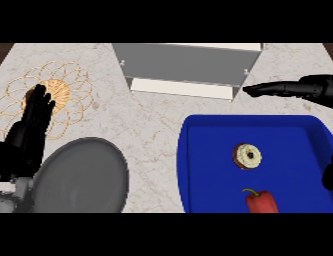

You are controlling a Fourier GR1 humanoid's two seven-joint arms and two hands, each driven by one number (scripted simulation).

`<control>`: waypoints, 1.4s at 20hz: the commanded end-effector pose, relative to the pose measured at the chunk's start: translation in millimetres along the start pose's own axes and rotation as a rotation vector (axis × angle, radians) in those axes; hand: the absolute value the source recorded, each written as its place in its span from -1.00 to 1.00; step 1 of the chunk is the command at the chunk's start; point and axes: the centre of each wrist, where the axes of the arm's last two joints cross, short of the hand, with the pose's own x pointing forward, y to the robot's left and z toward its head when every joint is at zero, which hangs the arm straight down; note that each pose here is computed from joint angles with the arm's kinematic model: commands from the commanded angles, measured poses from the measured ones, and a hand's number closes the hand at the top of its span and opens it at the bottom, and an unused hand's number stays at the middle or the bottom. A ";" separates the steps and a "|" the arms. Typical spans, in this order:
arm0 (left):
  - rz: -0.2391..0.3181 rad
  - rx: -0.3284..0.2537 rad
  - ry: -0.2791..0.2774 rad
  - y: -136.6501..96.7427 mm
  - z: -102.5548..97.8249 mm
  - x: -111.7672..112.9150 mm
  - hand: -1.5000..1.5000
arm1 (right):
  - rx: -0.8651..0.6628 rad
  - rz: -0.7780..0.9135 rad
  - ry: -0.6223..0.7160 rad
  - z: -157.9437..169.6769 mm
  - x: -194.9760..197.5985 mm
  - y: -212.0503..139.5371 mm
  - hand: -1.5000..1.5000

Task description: Pick the cupcake from the tray and place it in the tiered shelf

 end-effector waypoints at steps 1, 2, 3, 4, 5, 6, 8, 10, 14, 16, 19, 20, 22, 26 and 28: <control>-0.003 -0.003 0.011 -1.2 0.4 -0.3 0.00 | 0.077 0.323 0.099 -11.5 46.5 4.4 -1.00; -0.018 0.019 -0.020 4.1 -5.3 8.1 0.00 | 0.074 0.386 0.135 -8.5 51.8 3.0 -1.00; -0.004 0.011 -0.002 -3.5 -2.5 -0.9 0.00 | 0.079 0.452 0.146 -14.3 63.9 3.8 -1.00; -0.001 -0.003 0.006 5.1 4.3 -1.0 0.00 | 0.096 0.480 0.187 -15.5 64.6 15.2 -1.00; 0.000 0.001 0.020 -0.4 10.2 -7.5 0.00 | 0.086 0.526 0.193 -20.9 70.6 24.2 -1.00; 0.008 0.020 -0.003 -1.2 -4.4 1.3 0.00 | 0.116 0.549 0.223 -18.0 58.9 35.0 -1.00; 0.005 0.004 0.008 -1.6 -2.3 -1.7 0.00 | 0.079 0.582 0.271 -43.7 55.8 60.2 -1.00; -0.011 0.011 -0.013 -3.2 -4.6 6.4 0.00 | 0.097 0.571 0.314 -36.7 44.0 74.1 -1.00; 0.002 -0.002 0.014 2.9 8.8 4.0 0.00 | 0.064 0.677 0.382 -46.3 45.6 84.4 -1.00; -0.004 0.000 -0.003 -3.1 -0.9 3.9 0.00 | 0.075 0.730 0.397 -48.8 32.1 95.2 -1.00; 0.003 0.002 -0.011 12.1 2.8 11.8 0.00 | 0.081 0.813 0.479 -39.0 28.2 97.7 -1.00; 0.001 -0.012 -0.004 -12.8 2.7 7.7 0.00 | 0.108 0.836 0.527 -48.9 19.0 100.5 -1.00; 0.007 -0.005 -0.009 1.6 15.9 0.3 0.00 | 0.094 0.865 0.566 -51.1 1.1 110.5 -1.00; 0.011 0.005 -0.001 12.9 4.8 13.7 0.00 | 0.064 0.824 0.552 -46.7 -12.2 103.3 -1.00; 0.006 -0.004 -0.008 4.9 3.9 -12.7 0.00 | 0.064 0.814 0.537 -43.1 -18.9 103.6 -1.00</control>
